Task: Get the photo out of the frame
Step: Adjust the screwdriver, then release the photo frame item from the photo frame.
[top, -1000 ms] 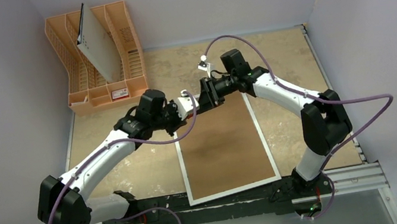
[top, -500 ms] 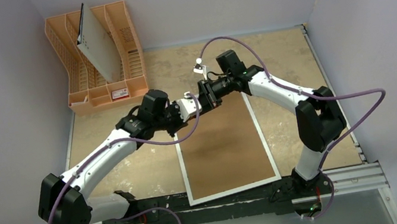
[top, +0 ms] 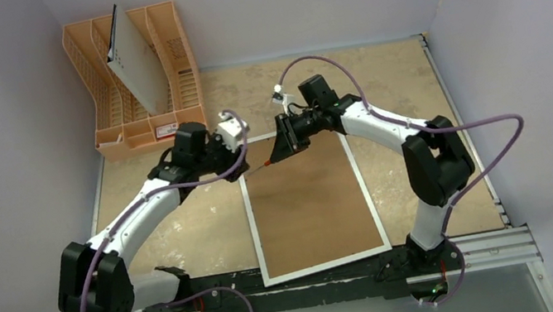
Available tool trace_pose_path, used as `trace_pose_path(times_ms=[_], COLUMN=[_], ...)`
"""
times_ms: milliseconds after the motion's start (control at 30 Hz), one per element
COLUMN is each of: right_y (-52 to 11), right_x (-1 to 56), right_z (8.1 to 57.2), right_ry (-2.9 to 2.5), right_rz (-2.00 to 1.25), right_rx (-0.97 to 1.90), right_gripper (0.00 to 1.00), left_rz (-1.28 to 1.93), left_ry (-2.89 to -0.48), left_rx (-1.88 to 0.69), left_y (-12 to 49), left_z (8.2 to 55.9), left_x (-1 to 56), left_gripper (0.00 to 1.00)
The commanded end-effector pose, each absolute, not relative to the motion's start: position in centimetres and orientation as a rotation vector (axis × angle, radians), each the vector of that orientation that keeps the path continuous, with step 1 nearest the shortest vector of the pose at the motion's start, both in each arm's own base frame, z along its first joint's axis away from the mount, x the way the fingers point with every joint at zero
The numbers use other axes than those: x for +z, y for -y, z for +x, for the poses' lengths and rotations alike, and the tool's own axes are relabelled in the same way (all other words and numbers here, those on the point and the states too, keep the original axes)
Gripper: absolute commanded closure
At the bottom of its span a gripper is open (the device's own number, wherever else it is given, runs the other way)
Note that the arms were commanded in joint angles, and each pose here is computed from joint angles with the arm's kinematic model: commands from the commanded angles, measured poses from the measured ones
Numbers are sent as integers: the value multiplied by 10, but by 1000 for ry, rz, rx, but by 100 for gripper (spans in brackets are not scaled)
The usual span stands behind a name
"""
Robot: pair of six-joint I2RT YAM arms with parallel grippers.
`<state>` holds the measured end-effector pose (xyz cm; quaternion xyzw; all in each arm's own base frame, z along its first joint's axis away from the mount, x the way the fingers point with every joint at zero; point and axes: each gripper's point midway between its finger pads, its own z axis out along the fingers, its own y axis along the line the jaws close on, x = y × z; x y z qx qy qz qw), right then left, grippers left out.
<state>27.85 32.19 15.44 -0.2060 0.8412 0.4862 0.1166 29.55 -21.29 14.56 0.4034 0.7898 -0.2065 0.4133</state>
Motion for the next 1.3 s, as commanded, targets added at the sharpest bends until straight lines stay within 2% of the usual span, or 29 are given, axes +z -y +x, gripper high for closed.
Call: trace_pose_path(times_ms=[0, 233, 467, 1267], right_y=[-322, -335, -337, -331], right_x=[112, 91, 78, 65], right_z=[300, 316, 322, 296], right_ry=[-2554, -2535, -2539, -2595], right_rz=[-480, -434, -406, -482], right_rx=[1309, 1347, 1335, 1370], right_gripper=[100, 100, 100, 100], left_rz=[716, 401, 254, 110], left_ry=[-1976, -2157, -2276, -2459], left_rx=[-644, -728, -781, -703], left_y=[192, 174, 180, 170], left_z=[313, 347, 368, 372], left_x=[160, 126, 87, 19], left_gripper=[51, 52, 55, 61])
